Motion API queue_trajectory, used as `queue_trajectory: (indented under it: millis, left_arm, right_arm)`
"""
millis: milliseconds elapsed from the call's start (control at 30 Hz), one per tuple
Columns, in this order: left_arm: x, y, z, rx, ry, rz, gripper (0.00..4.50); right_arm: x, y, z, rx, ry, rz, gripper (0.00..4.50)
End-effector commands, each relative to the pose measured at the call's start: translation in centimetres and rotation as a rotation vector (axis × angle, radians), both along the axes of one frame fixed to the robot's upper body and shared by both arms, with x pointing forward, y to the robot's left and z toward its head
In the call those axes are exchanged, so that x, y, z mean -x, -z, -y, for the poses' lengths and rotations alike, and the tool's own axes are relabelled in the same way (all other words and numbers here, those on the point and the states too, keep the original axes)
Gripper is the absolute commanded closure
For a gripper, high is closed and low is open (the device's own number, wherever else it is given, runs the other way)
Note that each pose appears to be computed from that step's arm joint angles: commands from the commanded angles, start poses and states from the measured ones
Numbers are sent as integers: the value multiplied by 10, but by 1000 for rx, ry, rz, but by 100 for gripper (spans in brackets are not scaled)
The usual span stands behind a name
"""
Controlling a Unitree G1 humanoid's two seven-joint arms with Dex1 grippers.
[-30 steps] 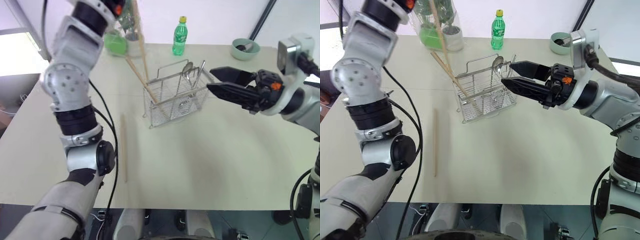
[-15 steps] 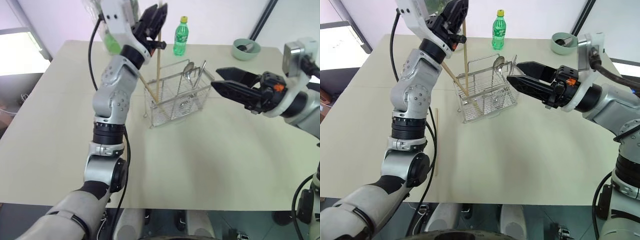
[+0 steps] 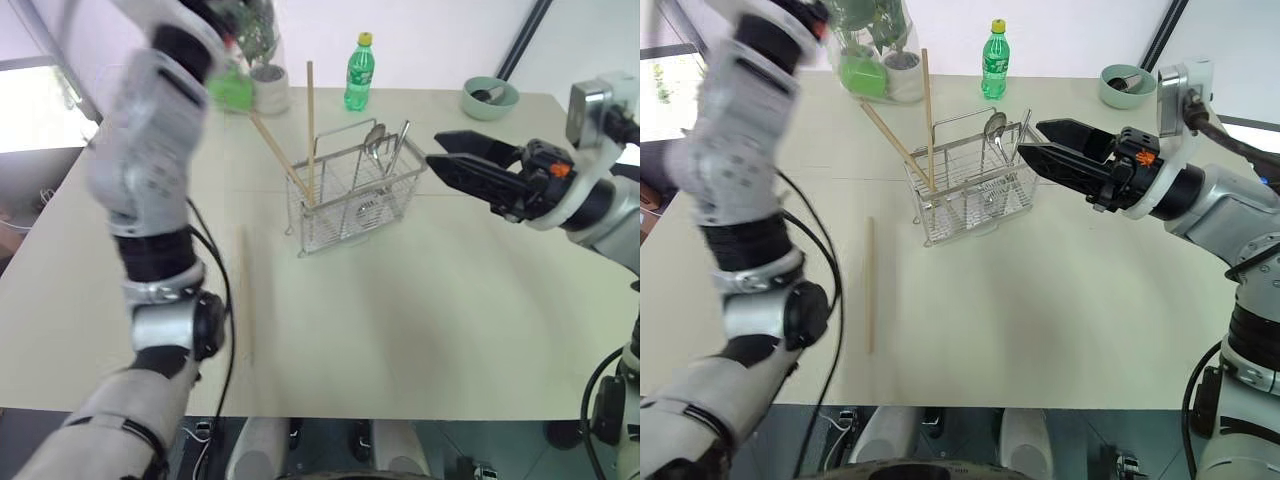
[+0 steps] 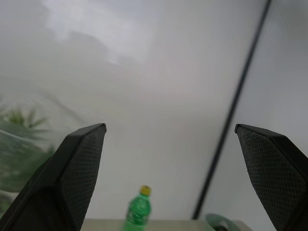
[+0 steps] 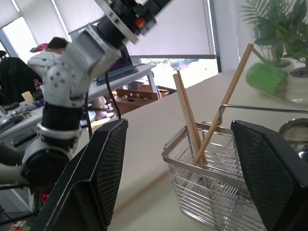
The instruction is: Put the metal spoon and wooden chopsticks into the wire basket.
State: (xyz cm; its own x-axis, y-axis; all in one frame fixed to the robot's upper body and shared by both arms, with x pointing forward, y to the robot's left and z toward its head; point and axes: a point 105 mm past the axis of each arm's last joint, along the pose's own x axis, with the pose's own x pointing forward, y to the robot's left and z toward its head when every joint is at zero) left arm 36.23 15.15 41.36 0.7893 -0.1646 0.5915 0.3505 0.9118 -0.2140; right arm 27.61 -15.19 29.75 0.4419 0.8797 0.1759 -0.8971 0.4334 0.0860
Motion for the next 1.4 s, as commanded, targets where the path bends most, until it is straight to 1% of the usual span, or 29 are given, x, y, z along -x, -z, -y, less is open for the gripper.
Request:
queue_trajectory:
  millis: [33, 100, 167, 200, 267, 400, 433, 633, 767, 867, 1067, 1133, 1233, 1333, 1367, 1400]
  left_arm:
    - [-3, 5, -40, -21, -214, -117, 2]
    - [-13, 34, -59, -49, -316, -288, 2]
    - [-24, 83, -71, -102, -375, -540, 2]
    - [-25, 106, -69, -131, -363, -637, 2]
    - [-24, 141, -58, -157, -299, -781, 2]
    - [-14, 186, -33, -207, -168, -961, 2]
    - [-10, 197, -27, -242, -142, -1006, 2]
    - [1, 236, -11, -340, -32, -1117, 2]
    - [7, 257, -10, -390, -27, -1176, 2]
    - [8, 268, -7, -416, -14, -1211, 2]
    - [12, 288, 9, -519, 72, -1271, 2]
    - [13, 295, 9, -522, 76, -1298, 2]
    - [10, 295, 10, -484, 77, -1299, 86]
    - [7, 294, 9, -475, 66, -1293, 238]
    - [7, 294, 8, -471, 62, -1292, 297]
    - [6, 293, 7, -465, 59, -1290, 342]
  right_arm:
    - [3, -9, 0, -7, -10, 54, 98]
    - [1, -8, 0, -8, -11, 54, 98]
    - [-1, -8, 0, -11, -13, 55, 98]
    - [-1, -8, 0, -13, -15, 56, 98]
    - [-2, -7, -1, -12, -20, 57, 98]
    - [-2, -4, -4, 4, -31, 54, 98]
    - [-2, -2, -4, 10, -35, 53, 98]
    - [3, 3, -8, 39, -55, 56, 98]
    - [8, 8, -8, 60, -57, 59, 98]
    - [13, 10, -9, 66, -61, 61, 98]
    - [15, 8, -8, 49, -42, 68, 98]
    - [16, 6, -8, 37, -36, 73, 98]
    - [17, 5, -7, 30, -30, 75, 98]
    - [17, 6, -5, 36, -14, 73, 98]
    - [17, 6, -5, 37, -12, 73, 98]
    - [17, 6, -4, 36, -10, 74, 98]
